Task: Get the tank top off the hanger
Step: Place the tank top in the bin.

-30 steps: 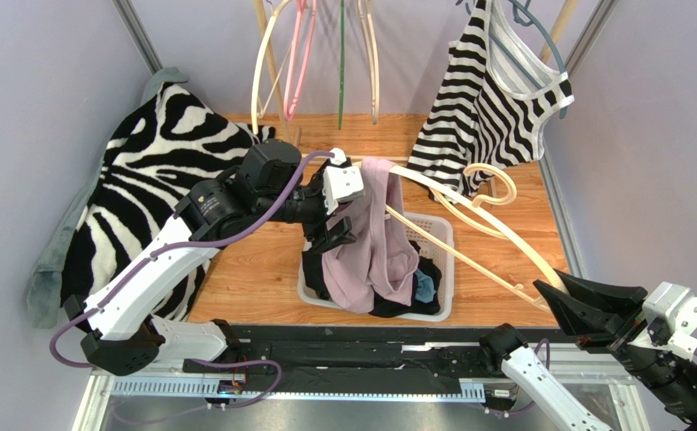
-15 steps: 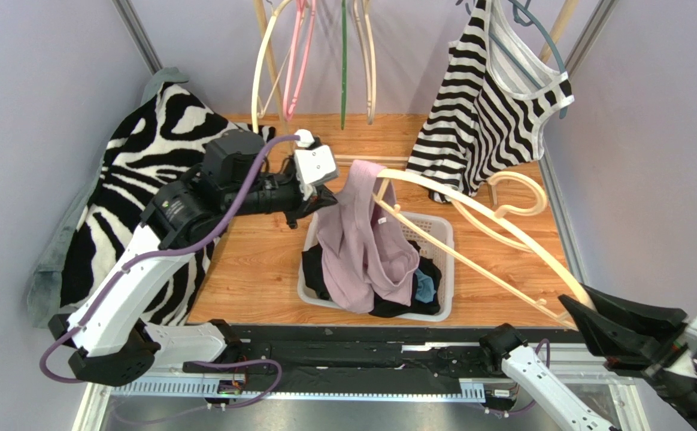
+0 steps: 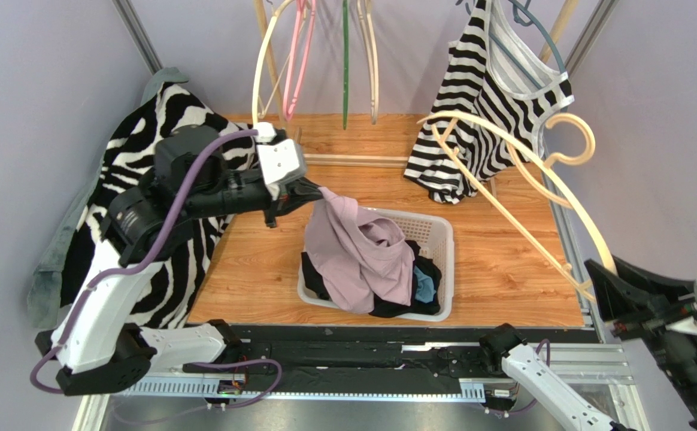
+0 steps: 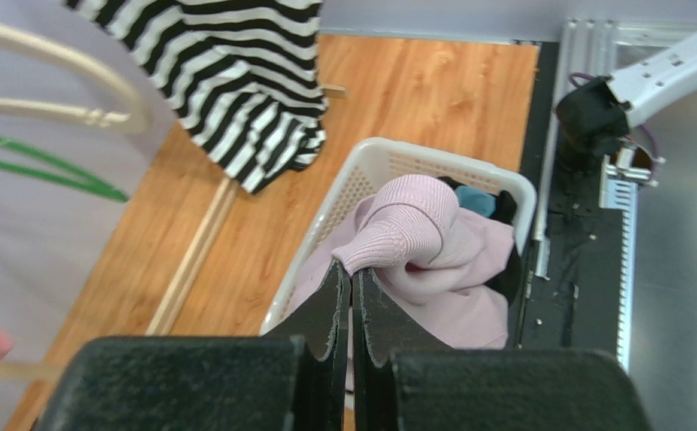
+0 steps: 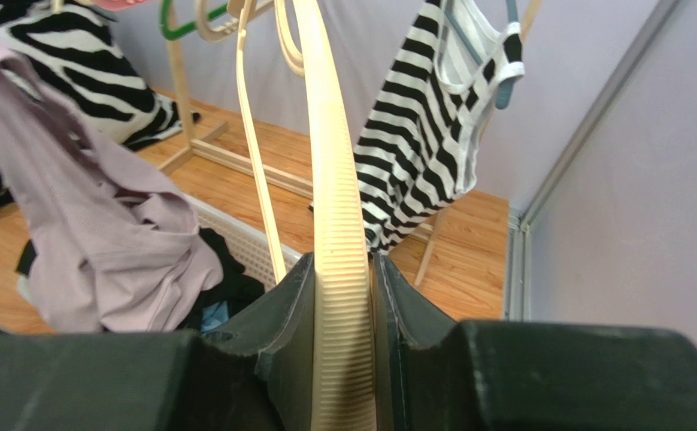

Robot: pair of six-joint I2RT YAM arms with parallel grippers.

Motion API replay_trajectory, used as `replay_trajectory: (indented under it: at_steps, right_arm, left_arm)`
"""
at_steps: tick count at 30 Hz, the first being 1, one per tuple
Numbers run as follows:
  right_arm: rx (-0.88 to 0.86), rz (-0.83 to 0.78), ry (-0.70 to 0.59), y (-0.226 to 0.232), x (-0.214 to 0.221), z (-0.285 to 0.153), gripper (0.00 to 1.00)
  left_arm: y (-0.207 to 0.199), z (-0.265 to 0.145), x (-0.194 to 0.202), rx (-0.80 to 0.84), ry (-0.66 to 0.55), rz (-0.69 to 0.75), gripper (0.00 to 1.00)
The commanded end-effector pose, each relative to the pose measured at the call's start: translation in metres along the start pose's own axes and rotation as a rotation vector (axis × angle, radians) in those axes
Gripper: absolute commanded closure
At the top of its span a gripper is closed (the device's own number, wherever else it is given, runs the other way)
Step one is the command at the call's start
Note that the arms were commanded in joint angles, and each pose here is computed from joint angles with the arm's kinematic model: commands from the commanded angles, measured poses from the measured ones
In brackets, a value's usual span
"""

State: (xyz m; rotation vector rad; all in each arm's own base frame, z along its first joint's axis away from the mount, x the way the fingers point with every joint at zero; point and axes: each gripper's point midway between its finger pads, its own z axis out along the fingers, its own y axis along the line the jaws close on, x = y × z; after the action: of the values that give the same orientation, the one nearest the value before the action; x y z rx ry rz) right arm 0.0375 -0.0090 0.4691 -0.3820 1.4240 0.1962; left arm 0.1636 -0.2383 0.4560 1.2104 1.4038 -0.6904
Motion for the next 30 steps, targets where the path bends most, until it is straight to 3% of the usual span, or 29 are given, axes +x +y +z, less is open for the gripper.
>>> replay_trajectory:
  at_steps: [1, 6, 7, 8, 9, 12, 20, 30]
  right_arm:
    - [0.153, 0.018, -0.021, -0.024, -0.026, 0.05, 1.0]
    - [0.227, -0.002, -0.029, -0.031, -0.042, 0.126, 1.0]
    - [0.231, -0.013, -0.024, -0.031, -0.043, 0.139, 1.0]
    - [0.24, -0.01, -0.043, -0.031, -0.049, 0.152, 1.0]
    - [0.253, -0.02, 0.0, -0.03, -0.041, 0.179, 1.0]
    - [0.315, -0.031, 0.024, -0.036, -0.041, 0.224, 1.0]
    - [0.379, -0.088, 0.036, -0.037, -0.04, 0.322, 1.0]
    - [0.307, -0.043, -0.032, -0.023, -0.056, 0.341, 1.0]
  left_arm:
    - [-0.027, 0.019, -0.015, 0.149, -0.022, 0.043, 1.0]
    - [-0.037, 0.043, -0.025, 0.197, -0.014, 0.111, 0.99]
    - [-0.037, 0.048, -0.024, 0.198, -0.005, 0.104, 0.9]
    - [-0.036, 0.052, -0.022, 0.196, 0.005, 0.095, 0.72]
    - [-0.032, 0.059, -0.015, 0.18, 0.033, 0.086, 0.02]
    - [-0.017, 0.064, -0.003, 0.096, 0.093, 0.056, 0.01]
    - [-0.013, 0.043, 0.009, 0.1, 0.232, 0.108, 0.01]
    - [-0.021, 0.012, 0.011, 0.089, 0.206, 0.135, 0.01]
